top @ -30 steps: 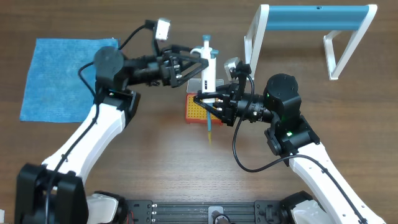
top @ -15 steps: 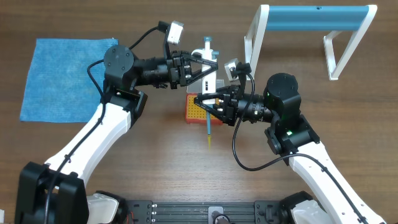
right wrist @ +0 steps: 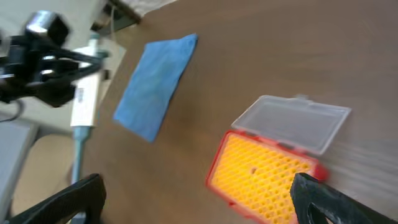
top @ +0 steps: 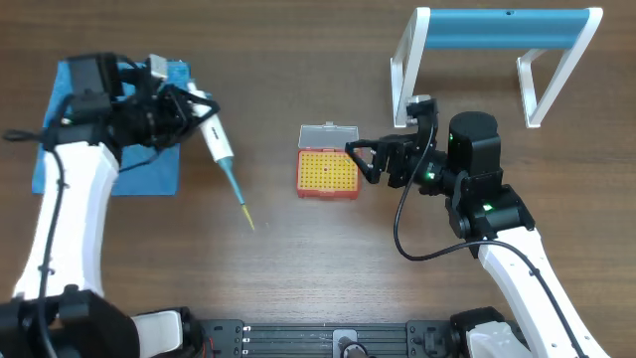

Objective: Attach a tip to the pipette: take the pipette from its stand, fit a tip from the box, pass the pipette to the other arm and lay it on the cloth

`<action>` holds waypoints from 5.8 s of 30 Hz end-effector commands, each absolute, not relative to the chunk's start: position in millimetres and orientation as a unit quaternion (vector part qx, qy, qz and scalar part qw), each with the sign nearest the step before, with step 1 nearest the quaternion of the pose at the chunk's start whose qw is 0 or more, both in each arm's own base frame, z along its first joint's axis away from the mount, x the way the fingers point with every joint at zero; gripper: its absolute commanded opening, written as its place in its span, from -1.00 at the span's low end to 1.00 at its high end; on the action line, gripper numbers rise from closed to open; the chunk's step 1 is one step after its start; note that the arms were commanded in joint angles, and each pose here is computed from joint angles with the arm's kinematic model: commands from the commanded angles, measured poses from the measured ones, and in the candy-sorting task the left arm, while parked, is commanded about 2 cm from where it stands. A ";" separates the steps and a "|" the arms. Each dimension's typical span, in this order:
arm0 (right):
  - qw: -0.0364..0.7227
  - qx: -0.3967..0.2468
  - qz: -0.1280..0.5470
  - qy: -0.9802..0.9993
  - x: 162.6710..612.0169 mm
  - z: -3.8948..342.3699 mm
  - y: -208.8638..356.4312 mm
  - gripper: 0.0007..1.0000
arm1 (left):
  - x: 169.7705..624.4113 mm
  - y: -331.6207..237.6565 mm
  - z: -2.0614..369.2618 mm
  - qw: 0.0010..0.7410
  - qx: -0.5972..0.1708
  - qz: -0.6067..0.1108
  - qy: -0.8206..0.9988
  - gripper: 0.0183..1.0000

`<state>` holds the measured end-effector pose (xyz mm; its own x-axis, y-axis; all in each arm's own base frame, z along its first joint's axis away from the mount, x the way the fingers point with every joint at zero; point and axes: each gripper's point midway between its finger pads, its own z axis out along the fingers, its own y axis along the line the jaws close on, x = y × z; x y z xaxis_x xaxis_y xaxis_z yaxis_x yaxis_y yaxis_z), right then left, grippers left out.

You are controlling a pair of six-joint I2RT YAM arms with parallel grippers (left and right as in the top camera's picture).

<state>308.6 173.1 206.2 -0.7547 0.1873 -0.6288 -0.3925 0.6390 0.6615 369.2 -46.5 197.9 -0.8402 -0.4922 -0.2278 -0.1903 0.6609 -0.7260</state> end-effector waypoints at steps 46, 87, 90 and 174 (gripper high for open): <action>0.410 0.024 0.342 0.845 339.7 210.0 140.4 0.95 | 512.1 200.7 12.7 0.053 0.014 0.089 0.995 -0.99; 0.510 -0.011 0.155 0.846 180.1 170.4 53.5 0.95 | 96.0 -31.3 228.8 0.189 -0.218 -0.114 0.951 0.92; 0.499 -0.011 0.152 0.853 178.2 162.7 53.1 0.95 | 90.1 -29.5 200.0 0.152 -0.220 -0.092 0.959 0.92; 0.682 0.015 -0.020 0.730 245.7 157.9 -14.7 0.95 | 245.9 -8.6 156.4 0.674 -0.055 -0.088 0.731 0.99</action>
<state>245.9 -15.4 158.7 -0.0677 0.0084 -0.9977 0.0563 0.9984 0.0046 246.3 -8.7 157.2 -0.0846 -0.2111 -0.9738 0.0350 0.9761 -0.2146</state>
